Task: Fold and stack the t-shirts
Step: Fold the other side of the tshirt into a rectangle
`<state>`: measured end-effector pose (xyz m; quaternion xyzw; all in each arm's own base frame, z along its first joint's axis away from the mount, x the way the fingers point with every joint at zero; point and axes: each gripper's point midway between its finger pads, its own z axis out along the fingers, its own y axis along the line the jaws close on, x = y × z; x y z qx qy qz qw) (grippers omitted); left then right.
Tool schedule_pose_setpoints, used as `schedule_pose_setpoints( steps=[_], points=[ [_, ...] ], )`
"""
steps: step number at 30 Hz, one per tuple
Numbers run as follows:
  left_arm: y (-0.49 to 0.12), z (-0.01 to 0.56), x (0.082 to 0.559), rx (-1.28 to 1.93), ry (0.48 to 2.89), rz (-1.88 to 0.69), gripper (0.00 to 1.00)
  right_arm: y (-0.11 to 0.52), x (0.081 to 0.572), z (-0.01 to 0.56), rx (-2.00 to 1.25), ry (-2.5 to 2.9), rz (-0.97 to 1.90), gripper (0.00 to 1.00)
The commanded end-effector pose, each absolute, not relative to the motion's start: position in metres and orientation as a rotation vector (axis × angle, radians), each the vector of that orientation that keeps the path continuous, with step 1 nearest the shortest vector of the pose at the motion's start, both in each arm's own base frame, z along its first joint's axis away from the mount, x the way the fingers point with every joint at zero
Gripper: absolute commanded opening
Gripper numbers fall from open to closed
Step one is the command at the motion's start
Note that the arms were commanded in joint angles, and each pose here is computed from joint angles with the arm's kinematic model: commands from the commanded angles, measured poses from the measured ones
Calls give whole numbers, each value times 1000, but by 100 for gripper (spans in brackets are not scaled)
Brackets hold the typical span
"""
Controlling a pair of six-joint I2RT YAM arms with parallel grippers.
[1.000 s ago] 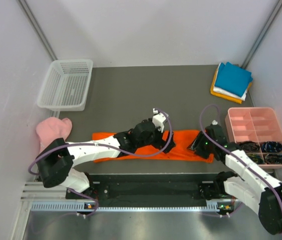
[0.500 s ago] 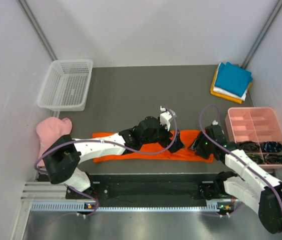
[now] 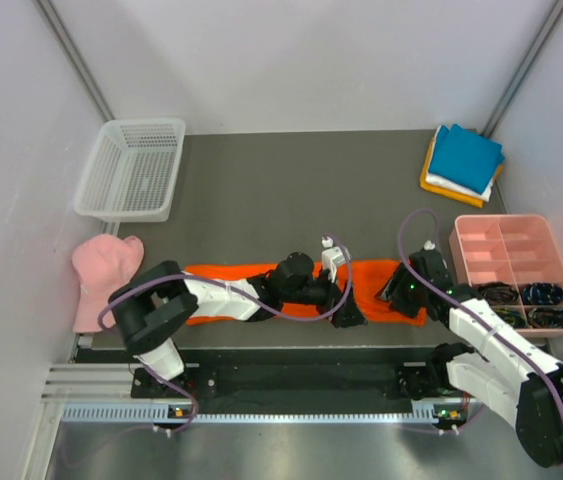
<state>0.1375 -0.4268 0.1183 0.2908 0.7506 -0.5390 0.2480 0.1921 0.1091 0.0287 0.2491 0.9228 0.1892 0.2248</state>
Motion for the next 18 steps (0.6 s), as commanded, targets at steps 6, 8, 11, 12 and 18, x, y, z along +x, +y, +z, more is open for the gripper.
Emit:
schedule_pose_setpoints(
  steps=[6,8,11,12,18],
  points=[
    [-439,97,138,762,2001,-1580,99,97,178,19,693,2597,415,50],
    [-437,93,139,751,2009,-1580,99,97,178,20,693,2597,415,50],
    [-432,87,138,745,2029,-1581,99,96,178,20,691,2594,410,50],
    [-430,89,137,746,2027,-1583,99,97,178,20,691,2594,411,50],
    [-413,83,135,731,2078,-1539,99,98,179,21,693,2591,419,50]
  ],
)
